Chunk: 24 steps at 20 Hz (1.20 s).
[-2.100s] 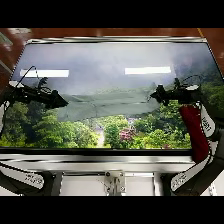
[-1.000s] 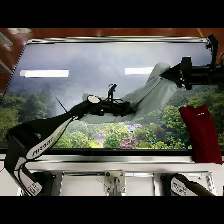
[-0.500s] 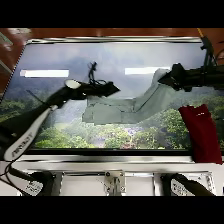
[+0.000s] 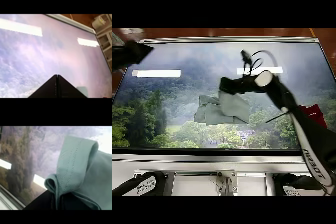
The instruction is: Fold the shirts.
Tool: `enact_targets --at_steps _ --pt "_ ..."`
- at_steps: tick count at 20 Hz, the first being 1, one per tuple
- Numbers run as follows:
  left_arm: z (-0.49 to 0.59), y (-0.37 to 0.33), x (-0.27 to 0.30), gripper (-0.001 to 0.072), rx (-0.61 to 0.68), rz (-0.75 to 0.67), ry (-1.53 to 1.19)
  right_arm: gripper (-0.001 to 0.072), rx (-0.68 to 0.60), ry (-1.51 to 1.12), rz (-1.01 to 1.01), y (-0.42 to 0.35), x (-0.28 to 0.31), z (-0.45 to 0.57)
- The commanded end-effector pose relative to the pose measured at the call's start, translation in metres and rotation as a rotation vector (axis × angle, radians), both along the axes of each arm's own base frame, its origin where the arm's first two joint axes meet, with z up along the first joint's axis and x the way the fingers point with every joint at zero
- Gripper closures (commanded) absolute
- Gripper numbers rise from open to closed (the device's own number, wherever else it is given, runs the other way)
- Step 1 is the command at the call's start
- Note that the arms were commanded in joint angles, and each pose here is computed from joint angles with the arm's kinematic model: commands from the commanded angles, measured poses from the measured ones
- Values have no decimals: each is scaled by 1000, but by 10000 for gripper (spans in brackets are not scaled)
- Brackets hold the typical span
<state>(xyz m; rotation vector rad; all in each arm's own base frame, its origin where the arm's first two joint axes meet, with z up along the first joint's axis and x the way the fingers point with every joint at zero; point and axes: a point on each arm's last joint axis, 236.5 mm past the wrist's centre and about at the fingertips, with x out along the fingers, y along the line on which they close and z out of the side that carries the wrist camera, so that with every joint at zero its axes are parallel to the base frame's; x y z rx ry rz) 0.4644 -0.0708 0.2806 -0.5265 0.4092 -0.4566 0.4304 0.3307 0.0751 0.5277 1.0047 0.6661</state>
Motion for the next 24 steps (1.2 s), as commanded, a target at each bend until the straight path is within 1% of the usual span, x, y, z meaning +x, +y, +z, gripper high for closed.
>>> enact_targets --at_steps 1,2,3,4,5,6,7,9,12,14,15,17,18,19,22,24 --pt "60 36 -53 673 44 93 -111 633 109 119 -92 68 2 -61" --pt "70 35 -62 673 53 94 -134 625 153 167 -125 79 2 -72" --pt "78 32 -71 673 61 91 -156 547 206 217 -172 89 4 -80" --pt "84 28 -78 673 66 85 -170 435 244 247 -203 97 5 -84" --pt "87 25 -82 673 70 78 -177 298 264 260 -208 104 3 -87" --pt "86 23 -84 673 75 71 -178 213 269 263 -198 107 0 -88" --pt "84 22 -83 673 86 64 -177 197 270 267 -183 107 -2 -86" --pt "75 23 -81 673 89 65 -160 197 273 267 -137 97 -3 -75" --pt "62 24 -79 673 81 64 -130 198 236 233 -42 56 1 -48" --pt "57 26 -77 673 89 67 -120 198 115 232 42 7 -8 -45" --pt "56 27 -77 673 97 71 -117 198 28 254 65 -24 -14 -51" --pt "53 29 -76 673 113 77 -111 184 -196 325 67 -101 -25 -74" --pt "53 30 -76 673 115 78 -110 64 -281 372 38 -136 -28 -85" --pt "51 29 -76 673 114 76 -107 49 -323 430 -10 -165 -30 -94" --pt "39 25 -77 673 113 47 -67 49 -282 529 -84 -194 -26 -120" --pt "26 21 -77 673 106 31 -36 49 -278 591 -73 -195 -29 -145"
